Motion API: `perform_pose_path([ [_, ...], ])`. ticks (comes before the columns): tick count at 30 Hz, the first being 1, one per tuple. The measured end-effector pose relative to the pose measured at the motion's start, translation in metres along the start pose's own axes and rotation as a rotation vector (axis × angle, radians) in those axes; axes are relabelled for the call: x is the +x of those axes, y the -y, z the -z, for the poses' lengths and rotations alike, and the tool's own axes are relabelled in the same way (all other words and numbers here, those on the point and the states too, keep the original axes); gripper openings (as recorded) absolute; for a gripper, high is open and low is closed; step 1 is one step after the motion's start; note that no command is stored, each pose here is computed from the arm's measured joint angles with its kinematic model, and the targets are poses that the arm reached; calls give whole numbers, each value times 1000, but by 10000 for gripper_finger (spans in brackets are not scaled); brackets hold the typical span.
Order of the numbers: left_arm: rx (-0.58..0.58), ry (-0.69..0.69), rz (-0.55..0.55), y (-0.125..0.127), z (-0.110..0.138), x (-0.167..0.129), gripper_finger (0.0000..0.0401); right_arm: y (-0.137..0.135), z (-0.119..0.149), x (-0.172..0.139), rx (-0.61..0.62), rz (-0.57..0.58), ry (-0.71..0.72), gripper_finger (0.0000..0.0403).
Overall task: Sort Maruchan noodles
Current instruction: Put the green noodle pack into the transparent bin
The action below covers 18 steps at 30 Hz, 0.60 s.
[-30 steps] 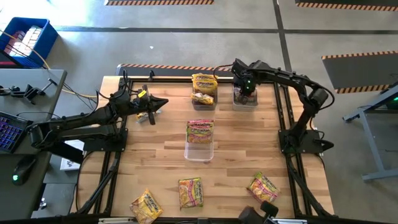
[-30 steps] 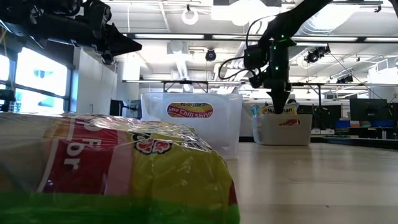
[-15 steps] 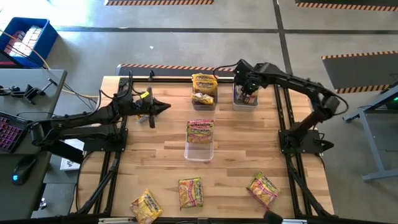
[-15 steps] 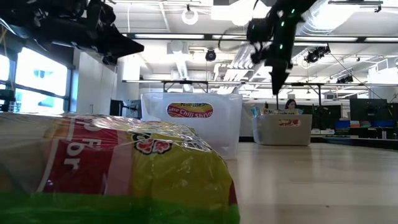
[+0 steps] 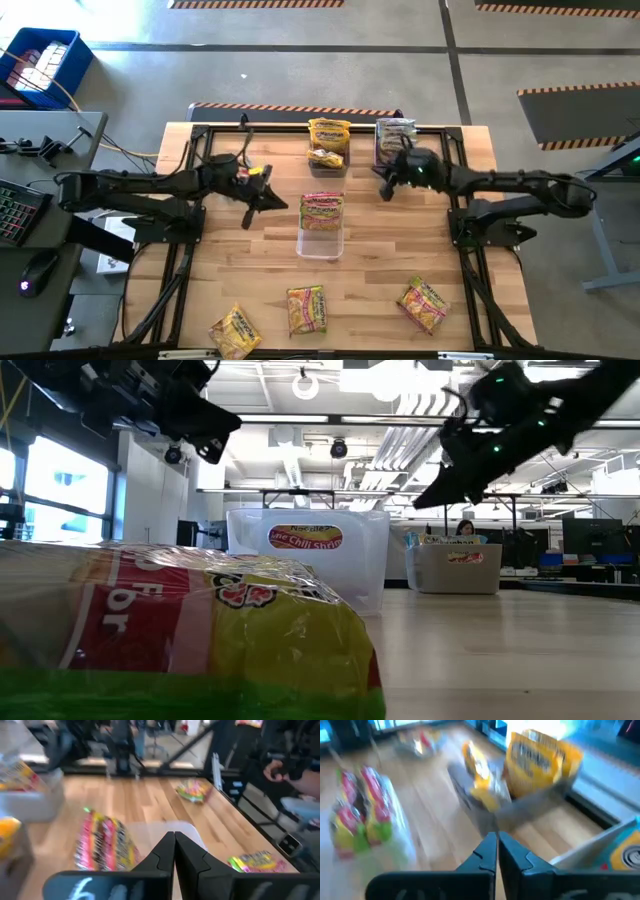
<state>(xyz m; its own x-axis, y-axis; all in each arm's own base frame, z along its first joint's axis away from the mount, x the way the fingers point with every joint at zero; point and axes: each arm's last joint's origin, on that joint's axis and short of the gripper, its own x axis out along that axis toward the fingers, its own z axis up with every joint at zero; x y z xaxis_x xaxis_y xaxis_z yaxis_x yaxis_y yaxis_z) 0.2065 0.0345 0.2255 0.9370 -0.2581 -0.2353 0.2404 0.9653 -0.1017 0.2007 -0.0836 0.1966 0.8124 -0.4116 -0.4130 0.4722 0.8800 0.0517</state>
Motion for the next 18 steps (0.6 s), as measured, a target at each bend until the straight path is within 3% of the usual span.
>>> perform_pose_path([
  [5, -13, -141, -9, 22, 3, 16, 9, -10, 18, -6, -15, -7, 142, 0],
  [9, -25, -298, -45, 45, 4, 28, 22, -15, 25, -7, -27, -26, 130, 0],
  [18, -133, -524, -1, 108, -4, 67, 72, -34, 28, -10, -74, -112, 125, 0],
])
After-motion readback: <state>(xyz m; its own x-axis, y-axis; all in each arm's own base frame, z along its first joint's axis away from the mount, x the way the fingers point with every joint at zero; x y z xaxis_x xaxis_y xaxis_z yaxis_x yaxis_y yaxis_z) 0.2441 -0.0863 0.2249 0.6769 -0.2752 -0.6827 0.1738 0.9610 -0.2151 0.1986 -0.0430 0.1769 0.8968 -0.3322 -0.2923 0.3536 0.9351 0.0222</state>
